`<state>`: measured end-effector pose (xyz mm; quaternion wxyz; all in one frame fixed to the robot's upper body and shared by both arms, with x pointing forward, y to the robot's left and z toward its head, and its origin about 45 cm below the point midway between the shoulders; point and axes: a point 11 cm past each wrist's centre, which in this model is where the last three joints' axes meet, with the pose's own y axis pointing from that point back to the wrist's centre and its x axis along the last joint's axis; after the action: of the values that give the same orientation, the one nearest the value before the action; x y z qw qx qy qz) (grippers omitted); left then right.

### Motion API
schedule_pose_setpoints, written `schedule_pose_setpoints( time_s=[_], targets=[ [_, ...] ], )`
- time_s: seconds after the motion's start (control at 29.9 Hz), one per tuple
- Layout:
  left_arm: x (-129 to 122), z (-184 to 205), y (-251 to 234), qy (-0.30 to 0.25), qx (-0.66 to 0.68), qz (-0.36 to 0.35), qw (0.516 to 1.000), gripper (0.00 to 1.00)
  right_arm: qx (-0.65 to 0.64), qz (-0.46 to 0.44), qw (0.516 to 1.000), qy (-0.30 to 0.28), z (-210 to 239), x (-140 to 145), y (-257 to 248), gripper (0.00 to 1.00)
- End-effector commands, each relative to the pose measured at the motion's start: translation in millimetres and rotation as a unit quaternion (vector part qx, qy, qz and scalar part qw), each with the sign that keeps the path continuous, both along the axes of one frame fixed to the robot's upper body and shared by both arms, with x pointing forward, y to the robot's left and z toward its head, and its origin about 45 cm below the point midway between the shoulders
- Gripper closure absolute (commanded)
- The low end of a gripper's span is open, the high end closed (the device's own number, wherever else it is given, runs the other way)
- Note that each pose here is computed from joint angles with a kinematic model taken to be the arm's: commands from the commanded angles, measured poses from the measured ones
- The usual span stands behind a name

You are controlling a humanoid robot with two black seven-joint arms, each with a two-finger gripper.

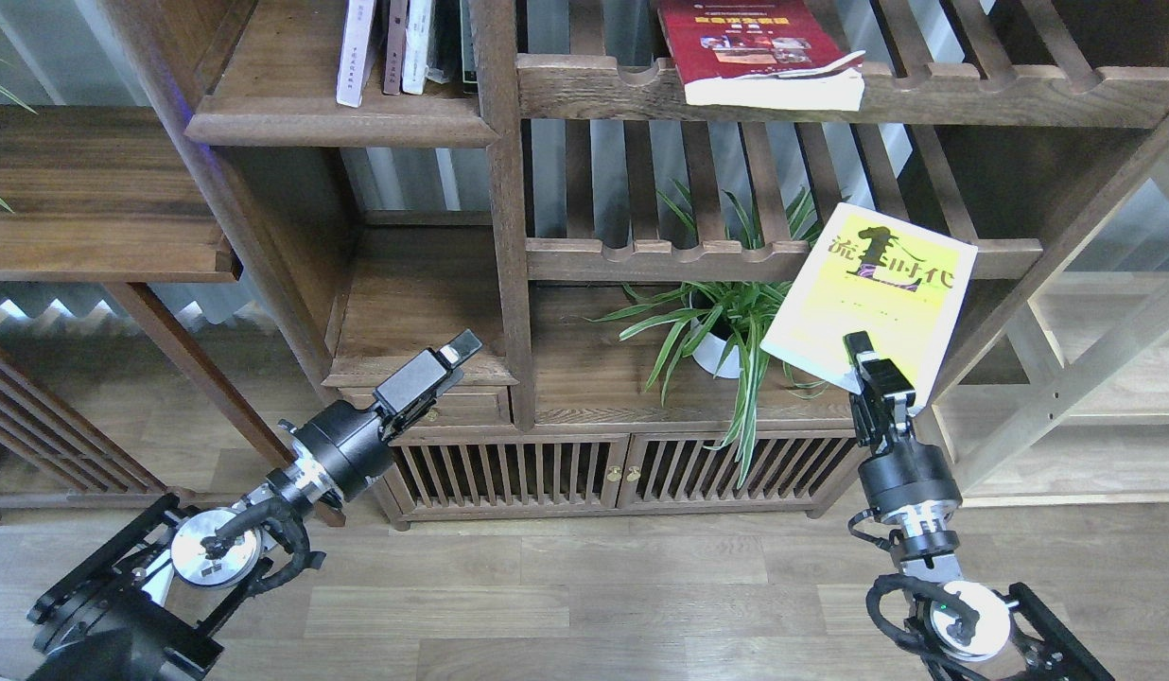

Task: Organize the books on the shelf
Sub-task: 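Lower the yellow book with the right gripper toward the left gripper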

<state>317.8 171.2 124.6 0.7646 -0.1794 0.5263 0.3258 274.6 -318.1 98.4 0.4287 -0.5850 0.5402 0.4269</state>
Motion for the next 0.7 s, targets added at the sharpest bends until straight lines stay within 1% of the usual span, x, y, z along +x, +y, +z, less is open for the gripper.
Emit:
schedule_pose_setpoints(
  time_s=[0.0, 0.1, 0.27, 0.53, 0.67],
  targets=[
    [1.3, 1.4, -1.8, -0.001, -0.003, 0.0, 1.0, 0.01, 0.003, 0.009, 1.0, 0.002, -1.0, -2.9, 7.1, 0.97],
    [1.7, 4.3, -10.1, 0.003, -0.025, 0.002, 1.0, 0.01, 0.009, 0.032, 0.999, 0.008, -5.8, -6.2, 24.9, 0.97],
    [9.9, 16.9, -16.1, 0.015, -0.075, 0.007, 0.997, 0.01, 0.02, 0.069, 0.997, 0.005, -4.1, -5.8, 52.5, 0.97],
    [7.6, 16.4, -19.2, 0.038, -0.105, 0.004, 0.994, 0.01, 0.025, 0.113, 0.993, 0.007, -4.3, -7.7, 81.2, 0.97],
    [10.8, 23.3, -22.3, 0.044, -0.124, -0.009, 0.991, 0.01, 0.025, 0.132, 0.991, 0.008, -5.1, -10.2, 92.9, 0.97]
  ],
)
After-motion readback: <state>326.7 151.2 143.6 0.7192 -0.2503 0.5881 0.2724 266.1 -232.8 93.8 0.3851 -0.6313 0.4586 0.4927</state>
